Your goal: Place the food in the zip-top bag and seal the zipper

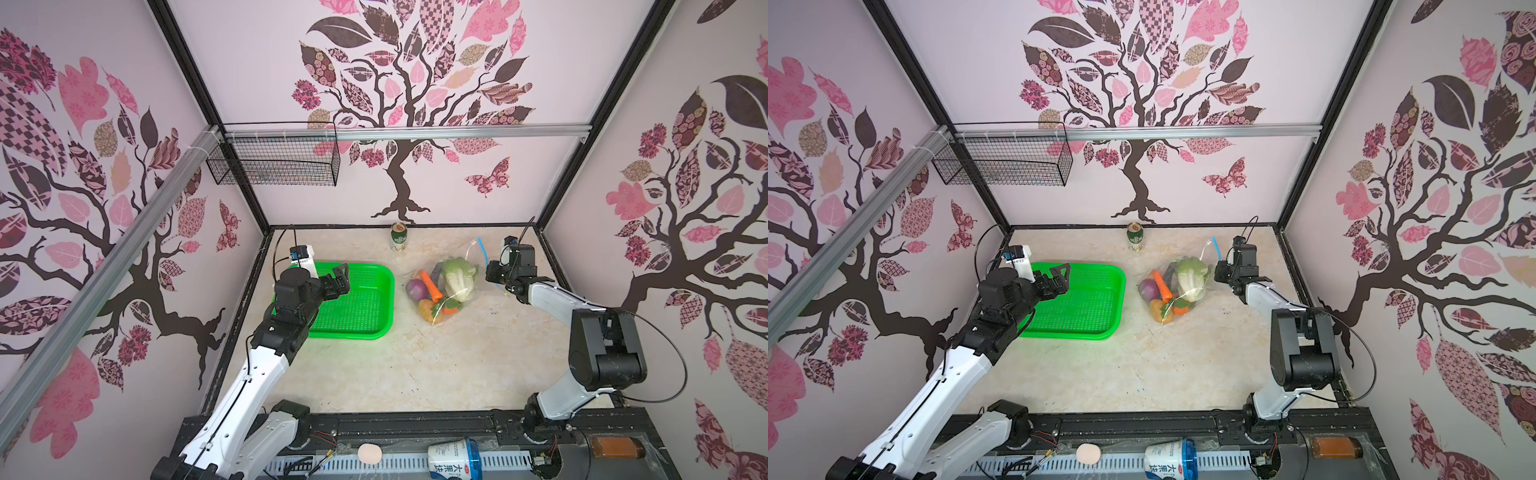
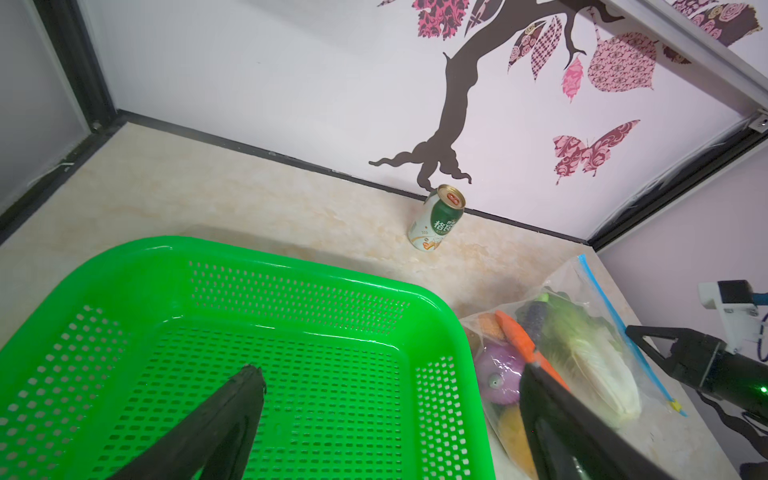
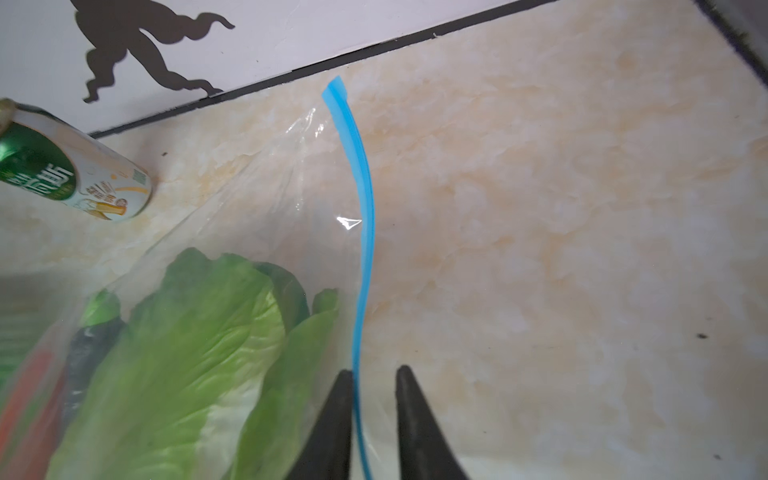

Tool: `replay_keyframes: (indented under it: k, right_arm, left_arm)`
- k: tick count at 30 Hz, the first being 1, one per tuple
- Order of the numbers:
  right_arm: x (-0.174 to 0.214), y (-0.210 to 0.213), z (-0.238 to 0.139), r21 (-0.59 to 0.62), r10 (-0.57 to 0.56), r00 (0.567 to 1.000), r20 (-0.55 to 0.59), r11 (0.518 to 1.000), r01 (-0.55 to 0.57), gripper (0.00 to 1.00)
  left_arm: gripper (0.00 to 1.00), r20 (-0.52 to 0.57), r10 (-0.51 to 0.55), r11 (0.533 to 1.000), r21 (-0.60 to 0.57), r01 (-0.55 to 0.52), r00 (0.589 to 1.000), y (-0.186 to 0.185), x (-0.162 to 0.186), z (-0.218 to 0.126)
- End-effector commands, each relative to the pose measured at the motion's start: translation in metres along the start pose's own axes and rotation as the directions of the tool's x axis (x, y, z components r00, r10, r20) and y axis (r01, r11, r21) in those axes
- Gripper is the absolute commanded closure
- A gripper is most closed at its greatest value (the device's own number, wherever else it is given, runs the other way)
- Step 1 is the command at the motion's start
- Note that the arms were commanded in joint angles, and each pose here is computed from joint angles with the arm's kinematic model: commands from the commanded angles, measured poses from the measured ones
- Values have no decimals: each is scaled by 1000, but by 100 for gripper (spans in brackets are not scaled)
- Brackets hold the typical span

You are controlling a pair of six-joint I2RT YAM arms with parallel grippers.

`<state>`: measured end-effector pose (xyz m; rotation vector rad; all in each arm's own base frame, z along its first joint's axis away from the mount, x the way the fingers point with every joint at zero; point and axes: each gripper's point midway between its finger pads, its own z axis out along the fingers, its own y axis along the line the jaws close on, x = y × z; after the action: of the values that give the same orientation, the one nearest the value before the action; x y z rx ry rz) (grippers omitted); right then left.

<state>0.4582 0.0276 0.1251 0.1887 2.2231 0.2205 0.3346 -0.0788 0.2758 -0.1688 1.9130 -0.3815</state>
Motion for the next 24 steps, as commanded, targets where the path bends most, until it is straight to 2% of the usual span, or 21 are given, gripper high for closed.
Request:
replay_keyframes:
  k: [1, 6, 11, 13, 17, 19, 21, 24]
  right_arm:
    - [-36, -4, -13, 61, -25, 996, 89, 998, 20, 43]
    - [-43, 3, -48, 23, 6, 987, 158, 1000, -10, 19]
    - [-18, 5, -68, -27, 35, 979, 203, 999, -30, 6]
    - [-9, 0, -72, -19, 35, 968, 247, 999, -31, 5]
    - [14, -9, -61, 4, -11, 966, 260, 1000, 10, 1]
    - [22, -12, -53, 7, -23, 958, 285, 1000, 22, 1]
    - [16, -10, -50, 0, -54, 943, 329, 998, 57, 0]
    - [10, -1, -41, -35, -75, 952, 296, 995, 89, 1]
  left_arm:
    - [2, -41, 46, 996, -76, -49, 998, 20, 11, 4]
    - [2, -59, -24, 991, -129, 16, 998, 56, 10, 13]
    - [2, -3, -110, 972, -211, 107, 994, 109, 8, 20]
    - [2, 15, -98, 964, -249, 99, 995, 123, 9, 25]
    - [2, -19, -22, 976, -218, 17, 1000, 134, 25, 41]
    - [2, -23, 32, 986, -165, -36, 999, 129, 33, 47]
    - [2, 2, 80, 988, -132, -79, 997, 126, 36, 51]
    - [2, -24, 156, 980, -118, -158, 987, 131, 51, 61]
